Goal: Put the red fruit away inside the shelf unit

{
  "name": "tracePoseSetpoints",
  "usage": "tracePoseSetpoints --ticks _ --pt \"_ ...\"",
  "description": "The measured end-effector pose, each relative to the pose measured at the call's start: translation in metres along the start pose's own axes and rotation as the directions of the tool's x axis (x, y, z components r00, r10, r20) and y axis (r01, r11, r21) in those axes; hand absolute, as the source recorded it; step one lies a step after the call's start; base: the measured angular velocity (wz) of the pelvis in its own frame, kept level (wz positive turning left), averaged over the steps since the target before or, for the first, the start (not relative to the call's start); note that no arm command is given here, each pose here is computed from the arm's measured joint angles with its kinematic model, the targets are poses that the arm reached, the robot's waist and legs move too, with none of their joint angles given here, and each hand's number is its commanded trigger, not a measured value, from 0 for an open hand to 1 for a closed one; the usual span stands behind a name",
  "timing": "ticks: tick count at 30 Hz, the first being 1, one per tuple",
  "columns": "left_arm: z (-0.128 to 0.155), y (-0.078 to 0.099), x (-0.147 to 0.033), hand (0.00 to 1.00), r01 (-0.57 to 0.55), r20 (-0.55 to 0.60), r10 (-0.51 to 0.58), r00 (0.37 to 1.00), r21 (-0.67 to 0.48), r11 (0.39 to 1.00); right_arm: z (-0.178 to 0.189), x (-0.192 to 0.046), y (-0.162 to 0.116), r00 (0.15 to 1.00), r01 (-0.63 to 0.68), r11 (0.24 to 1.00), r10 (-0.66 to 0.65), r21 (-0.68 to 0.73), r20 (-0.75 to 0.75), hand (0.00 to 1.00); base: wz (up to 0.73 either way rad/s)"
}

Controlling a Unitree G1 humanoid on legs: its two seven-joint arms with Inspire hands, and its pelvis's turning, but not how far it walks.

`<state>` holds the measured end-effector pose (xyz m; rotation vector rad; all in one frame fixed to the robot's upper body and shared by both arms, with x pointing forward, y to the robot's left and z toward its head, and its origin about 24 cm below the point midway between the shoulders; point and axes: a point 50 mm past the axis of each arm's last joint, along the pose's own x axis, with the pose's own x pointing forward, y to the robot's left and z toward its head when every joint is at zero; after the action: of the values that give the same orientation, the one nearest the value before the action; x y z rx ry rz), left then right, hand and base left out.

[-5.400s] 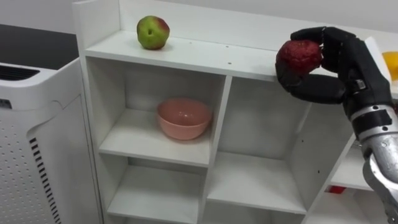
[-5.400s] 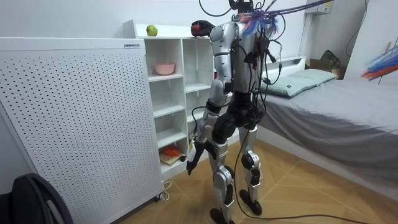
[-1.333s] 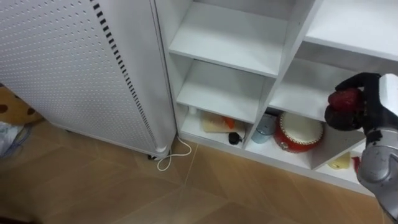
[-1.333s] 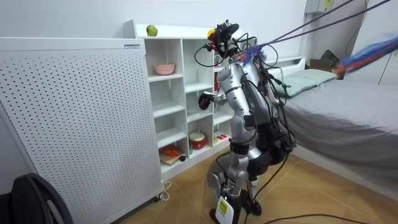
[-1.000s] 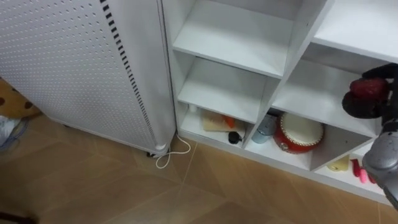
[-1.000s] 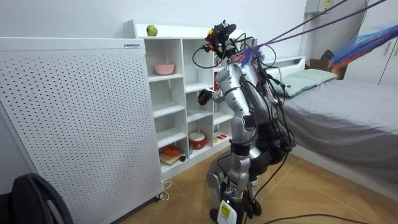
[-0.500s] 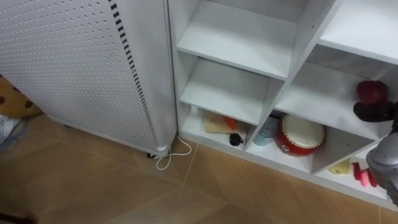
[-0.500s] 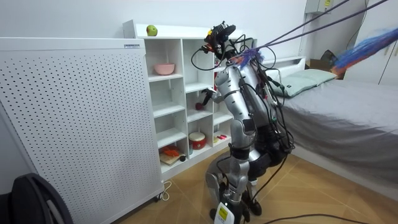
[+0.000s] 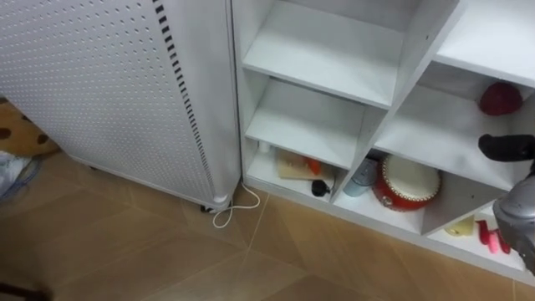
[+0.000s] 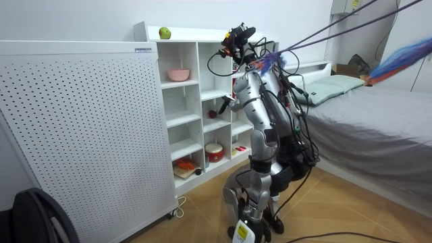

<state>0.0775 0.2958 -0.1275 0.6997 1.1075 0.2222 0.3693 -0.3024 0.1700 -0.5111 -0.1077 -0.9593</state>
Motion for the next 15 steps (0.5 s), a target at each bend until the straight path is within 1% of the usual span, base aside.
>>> tracePoseSetpoints --ticks 6,8,10,11,14,15 --pt "-0.003 -0.001 -0.001 0.00 0.011 -0.011 -0.011 1.000 0.004 1.000 -0.013 -0.005 0.003 0.998 -0.062 0.997 0.061 -0.041 -0.022 0.00 -0.01" --pt "-0.005 -0.002 -0.001 0.00 0.024 -0.018 -0.023 1.000 0.005 1.000 -0.021 -0.009 0.003 0.996 -0.086 0.992 0.086 -0.089 0.002 0.00 0.00" --pt "-0.009 -0.004 -0.001 0.00 0.046 -0.035 -0.046 0.998 0.009 0.999 -0.036 -0.018 0.004 0.989 -0.131 0.973 0.142 -0.190 0.045 0.00 -0.11" --pt "-0.010 -0.005 -0.001 0.00 0.052 -0.039 -0.051 0.998 0.010 0.999 -0.039 -0.020 0.005 0.986 -0.146 0.967 0.160 -0.208 0.051 0.00 -0.26" --pt "-0.013 -0.007 -0.002 0.00 0.064 -0.047 -0.064 0.997 0.001 0.998 -0.056 -0.036 0.005 0.958 -0.224 0.927 0.266 -0.302 0.108 0.00 -0.16" --pt "-0.015 -0.007 -0.002 0.00 0.065 -0.056 -0.065 0.996 -0.008 0.998 -0.066 -0.045 0.005 0.940 -0.260 0.901 0.318 -0.347 0.121 0.00 -0.10"
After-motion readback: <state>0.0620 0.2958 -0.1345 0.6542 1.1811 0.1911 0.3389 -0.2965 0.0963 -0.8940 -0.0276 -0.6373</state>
